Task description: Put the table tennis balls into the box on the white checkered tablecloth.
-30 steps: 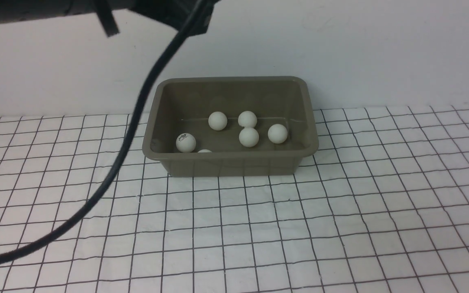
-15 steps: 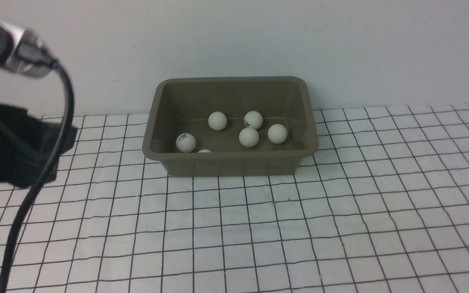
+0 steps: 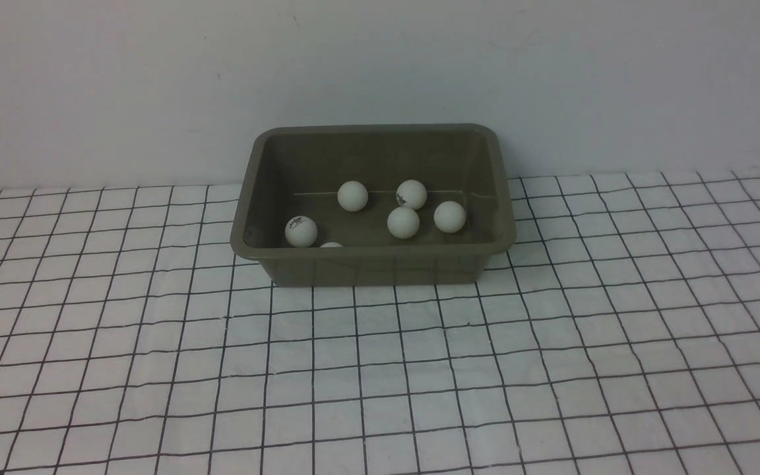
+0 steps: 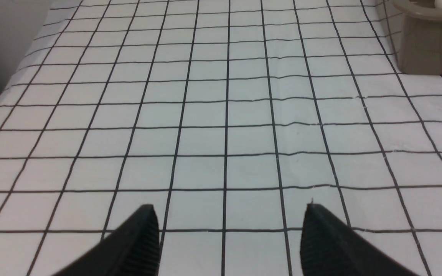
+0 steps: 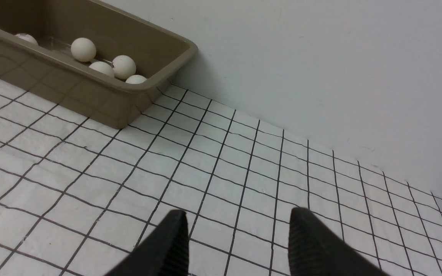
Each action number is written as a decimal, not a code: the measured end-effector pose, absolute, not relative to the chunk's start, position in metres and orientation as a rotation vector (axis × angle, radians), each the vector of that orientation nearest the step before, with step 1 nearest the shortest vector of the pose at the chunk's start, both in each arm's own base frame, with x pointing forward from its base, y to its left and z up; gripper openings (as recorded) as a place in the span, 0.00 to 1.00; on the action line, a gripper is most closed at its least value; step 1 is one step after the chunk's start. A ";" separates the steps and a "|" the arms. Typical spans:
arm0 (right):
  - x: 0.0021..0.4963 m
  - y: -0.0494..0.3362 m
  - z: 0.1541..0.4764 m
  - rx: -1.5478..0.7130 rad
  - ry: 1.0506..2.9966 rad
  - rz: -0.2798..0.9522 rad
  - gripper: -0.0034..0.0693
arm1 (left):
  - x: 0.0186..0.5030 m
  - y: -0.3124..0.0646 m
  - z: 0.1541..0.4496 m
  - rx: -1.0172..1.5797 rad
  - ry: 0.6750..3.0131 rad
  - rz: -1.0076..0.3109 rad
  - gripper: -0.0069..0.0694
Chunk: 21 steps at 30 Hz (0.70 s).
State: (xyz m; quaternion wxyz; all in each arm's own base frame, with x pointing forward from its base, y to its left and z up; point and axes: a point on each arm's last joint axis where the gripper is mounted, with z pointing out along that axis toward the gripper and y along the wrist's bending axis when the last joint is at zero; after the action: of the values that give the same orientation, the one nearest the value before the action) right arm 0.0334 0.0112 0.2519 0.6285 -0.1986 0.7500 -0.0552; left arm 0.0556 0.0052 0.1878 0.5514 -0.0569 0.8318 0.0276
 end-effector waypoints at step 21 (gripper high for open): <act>0.033 0.011 0.252 -0.456 1.719 -0.126 0.51 | 0.052 0.002 0.171 -0.099 1.885 0.025 0.68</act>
State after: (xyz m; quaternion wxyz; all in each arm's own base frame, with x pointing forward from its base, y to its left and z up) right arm 0.0334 0.0113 0.2518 0.6284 -0.1989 0.7500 -0.0550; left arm 0.0520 0.0025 0.1710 0.5868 -0.0424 0.8085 0.0108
